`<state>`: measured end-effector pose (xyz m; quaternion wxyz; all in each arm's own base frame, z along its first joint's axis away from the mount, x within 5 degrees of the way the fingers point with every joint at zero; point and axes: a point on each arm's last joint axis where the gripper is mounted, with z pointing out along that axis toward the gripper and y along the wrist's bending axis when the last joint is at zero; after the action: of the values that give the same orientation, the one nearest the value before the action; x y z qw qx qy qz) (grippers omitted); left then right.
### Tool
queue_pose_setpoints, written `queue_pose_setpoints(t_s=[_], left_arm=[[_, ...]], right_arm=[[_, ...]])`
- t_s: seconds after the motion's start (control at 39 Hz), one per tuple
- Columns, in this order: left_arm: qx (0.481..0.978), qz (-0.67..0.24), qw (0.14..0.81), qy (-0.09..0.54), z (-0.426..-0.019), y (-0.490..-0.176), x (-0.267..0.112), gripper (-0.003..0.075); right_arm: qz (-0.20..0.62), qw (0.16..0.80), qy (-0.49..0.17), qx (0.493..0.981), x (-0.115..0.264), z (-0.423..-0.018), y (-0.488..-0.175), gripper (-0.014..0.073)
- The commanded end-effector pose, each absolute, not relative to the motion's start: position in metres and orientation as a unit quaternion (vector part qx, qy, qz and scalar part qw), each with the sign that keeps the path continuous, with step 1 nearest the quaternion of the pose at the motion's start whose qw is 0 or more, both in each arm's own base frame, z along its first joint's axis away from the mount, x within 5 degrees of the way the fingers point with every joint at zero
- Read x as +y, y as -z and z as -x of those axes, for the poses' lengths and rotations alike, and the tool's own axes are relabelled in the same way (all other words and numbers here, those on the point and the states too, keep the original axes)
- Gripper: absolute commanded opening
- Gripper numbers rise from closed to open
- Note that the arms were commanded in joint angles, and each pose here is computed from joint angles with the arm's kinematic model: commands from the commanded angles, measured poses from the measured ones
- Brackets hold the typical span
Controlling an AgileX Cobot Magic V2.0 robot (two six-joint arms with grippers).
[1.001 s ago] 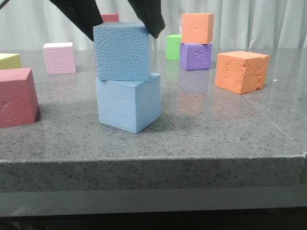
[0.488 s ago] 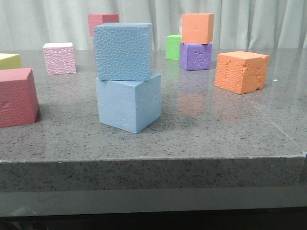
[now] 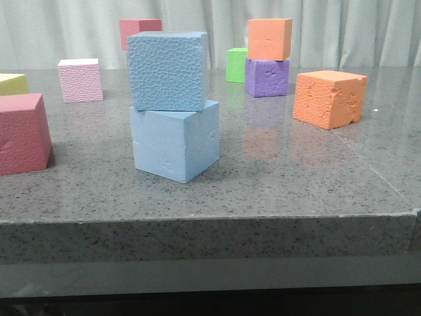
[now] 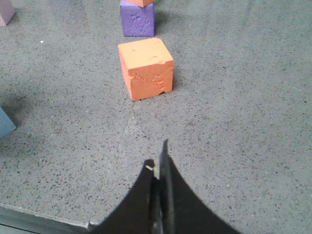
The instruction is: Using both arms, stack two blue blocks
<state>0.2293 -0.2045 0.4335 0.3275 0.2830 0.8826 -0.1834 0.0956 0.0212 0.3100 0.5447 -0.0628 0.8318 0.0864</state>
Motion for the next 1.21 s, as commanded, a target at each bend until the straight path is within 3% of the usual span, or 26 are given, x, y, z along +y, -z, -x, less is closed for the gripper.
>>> queue_pose_setpoints(t_s=[0.0,0.46,0.77,1.03,1.18], left_arm=[[0.834,-0.273,0.43,0.214,-0.207,-0.459,-0.186,-0.002],[0.726,-0.238,0.593,0.256,-0.106,-0.413,-0.093,-0.002],[0.678,-0.223,0.643,0.277,-0.041,-0.362,-0.037,-0.002],[0.616,-0.203,0.699,0.301,-0.003,-0.348,-0.003,-0.002],[0.607,-0.2,0.706,0.304,0.001,-0.347,0.0,-0.002]], right_arm=[[0.055,0.585,-0.087,0.804,0.02,-0.098,-0.324,-0.0069],[0.055,0.585,-0.087,0.804,0.02,-0.098,-0.324,-0.0069],[0.055,0.585,-0.087,0.804,0.02,-0.098,-0.324,-0.0069],[0.055,0.585,-0.087,0.804,0.02,-0.098,-0.324,-0.0069],[0.055,0.585,-0.087,0.804,0.02,-0.098,-0.324,-0.0069]])
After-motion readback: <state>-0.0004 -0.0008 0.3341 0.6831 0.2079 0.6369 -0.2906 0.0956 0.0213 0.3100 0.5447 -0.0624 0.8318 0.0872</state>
